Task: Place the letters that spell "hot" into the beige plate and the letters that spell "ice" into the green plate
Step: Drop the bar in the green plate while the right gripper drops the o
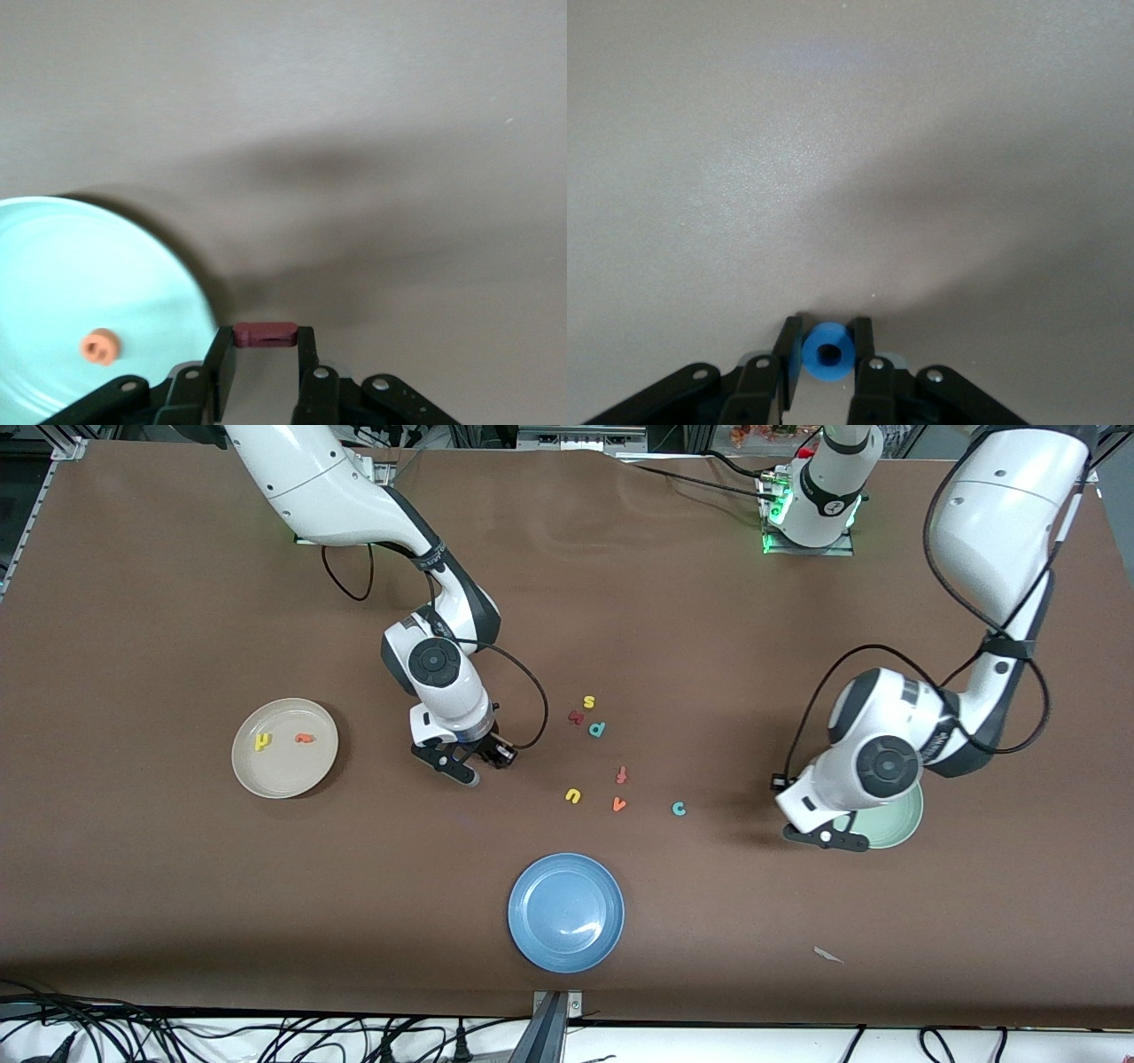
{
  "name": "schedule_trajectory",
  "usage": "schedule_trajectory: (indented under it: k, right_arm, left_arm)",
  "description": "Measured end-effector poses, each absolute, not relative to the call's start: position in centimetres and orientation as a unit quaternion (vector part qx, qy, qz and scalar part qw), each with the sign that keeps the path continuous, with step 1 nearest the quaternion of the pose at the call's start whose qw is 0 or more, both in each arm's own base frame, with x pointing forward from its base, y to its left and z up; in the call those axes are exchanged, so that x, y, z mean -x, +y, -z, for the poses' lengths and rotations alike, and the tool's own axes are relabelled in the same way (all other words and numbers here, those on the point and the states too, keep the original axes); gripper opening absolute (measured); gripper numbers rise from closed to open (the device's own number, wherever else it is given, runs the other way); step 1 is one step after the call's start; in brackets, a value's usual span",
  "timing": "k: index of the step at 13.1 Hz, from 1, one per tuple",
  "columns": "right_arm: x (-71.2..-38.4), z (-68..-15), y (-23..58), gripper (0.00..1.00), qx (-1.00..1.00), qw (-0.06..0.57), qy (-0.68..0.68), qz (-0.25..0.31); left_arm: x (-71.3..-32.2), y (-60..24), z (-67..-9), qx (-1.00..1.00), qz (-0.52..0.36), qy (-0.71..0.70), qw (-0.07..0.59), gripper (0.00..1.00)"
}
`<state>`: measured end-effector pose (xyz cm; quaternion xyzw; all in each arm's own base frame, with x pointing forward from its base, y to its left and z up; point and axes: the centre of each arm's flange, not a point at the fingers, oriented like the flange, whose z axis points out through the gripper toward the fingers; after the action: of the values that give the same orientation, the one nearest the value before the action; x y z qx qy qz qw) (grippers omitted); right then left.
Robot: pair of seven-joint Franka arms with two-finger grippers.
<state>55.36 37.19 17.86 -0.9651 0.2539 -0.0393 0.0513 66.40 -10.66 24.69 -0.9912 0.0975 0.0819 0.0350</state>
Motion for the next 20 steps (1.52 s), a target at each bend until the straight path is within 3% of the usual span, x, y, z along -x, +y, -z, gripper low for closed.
schedule_trajectory:
  k: [4, 10, 13, 17, 20]
  right_arm:
    - [-55.6, -20.1, 37.1, 0.28, 0.967, 0.02, 0.254, 0.021]
    - [-55.3, -32.5, 30.5, 0.28, 0.976, -0.097, 0.189, -0.045]
    - [-56.1, -33.7, 23.9, 0.28, 0.979, -0.128, 0.133, -0.088]
    - [-57.1, -31.4, 12.1, 0.28, 0.982, -0.129, 0.049, -0.132]
    - [-56.5, -27.1, 5.2, 0.28, 0.987, -0.114, -0.003, -0.114]
  left_arm:
    - [-66.2, -5.6, -24.8, 0.987, -0.091, 0.128, 0.031, 0.33]
    - [-63.9, -1.8, -23.0, 0.987, -0.066, 0.137, 0.046, 0.33]
    - [-63.2, -0.8, -22.8, 0.988, -0.058, 0.133, 0.044, 0.6]
    - [-63.3, -1.3, -23.3, 0.988, -0.054, 0.137, 0.044, 1.0]
    - [-63.3, -3.3, -23.7, 0.989, -0.048, 0.135, 0.036, 1.0]
